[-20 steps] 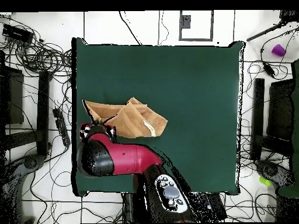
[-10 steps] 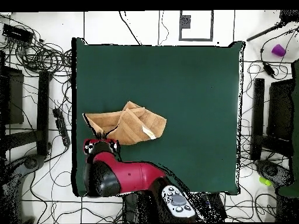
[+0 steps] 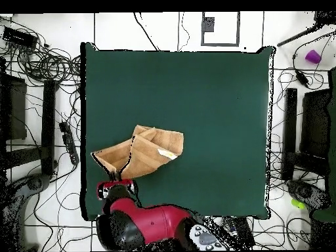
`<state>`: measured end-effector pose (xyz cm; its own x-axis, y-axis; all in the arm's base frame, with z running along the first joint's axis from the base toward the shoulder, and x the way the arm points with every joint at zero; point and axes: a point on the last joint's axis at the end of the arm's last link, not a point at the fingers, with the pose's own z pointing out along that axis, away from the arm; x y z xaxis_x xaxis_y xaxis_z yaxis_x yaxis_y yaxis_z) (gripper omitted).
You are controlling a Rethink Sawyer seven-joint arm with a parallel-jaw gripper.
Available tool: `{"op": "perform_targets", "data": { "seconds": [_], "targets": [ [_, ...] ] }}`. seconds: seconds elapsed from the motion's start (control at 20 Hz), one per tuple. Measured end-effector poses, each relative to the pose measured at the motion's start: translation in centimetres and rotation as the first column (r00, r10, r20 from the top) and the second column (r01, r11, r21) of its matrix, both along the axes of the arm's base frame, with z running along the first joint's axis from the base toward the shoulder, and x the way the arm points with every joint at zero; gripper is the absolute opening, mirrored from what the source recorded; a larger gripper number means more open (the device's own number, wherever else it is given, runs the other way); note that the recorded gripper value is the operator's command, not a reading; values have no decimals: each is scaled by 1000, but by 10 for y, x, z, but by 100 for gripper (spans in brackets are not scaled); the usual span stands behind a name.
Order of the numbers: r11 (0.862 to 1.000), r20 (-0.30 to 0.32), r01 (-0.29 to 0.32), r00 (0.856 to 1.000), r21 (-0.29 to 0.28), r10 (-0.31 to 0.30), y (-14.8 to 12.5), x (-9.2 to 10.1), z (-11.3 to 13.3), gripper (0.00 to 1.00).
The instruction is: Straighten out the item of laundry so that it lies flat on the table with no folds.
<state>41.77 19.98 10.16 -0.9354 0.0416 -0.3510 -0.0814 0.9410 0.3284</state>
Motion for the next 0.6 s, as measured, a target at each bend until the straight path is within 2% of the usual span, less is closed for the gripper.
{"op": "perform_targets", "data": {
  "seconds": [0.3,0.4,0.6],
  "targets": [
    [996,-10,-83,996,31,83,-1,-51,-3,0],
    [994,8,-94,996,48,94,-3,-64,-4,0],
    [992,44,-98,995,85,95,-10,-77,-2,0]
  ]
}}
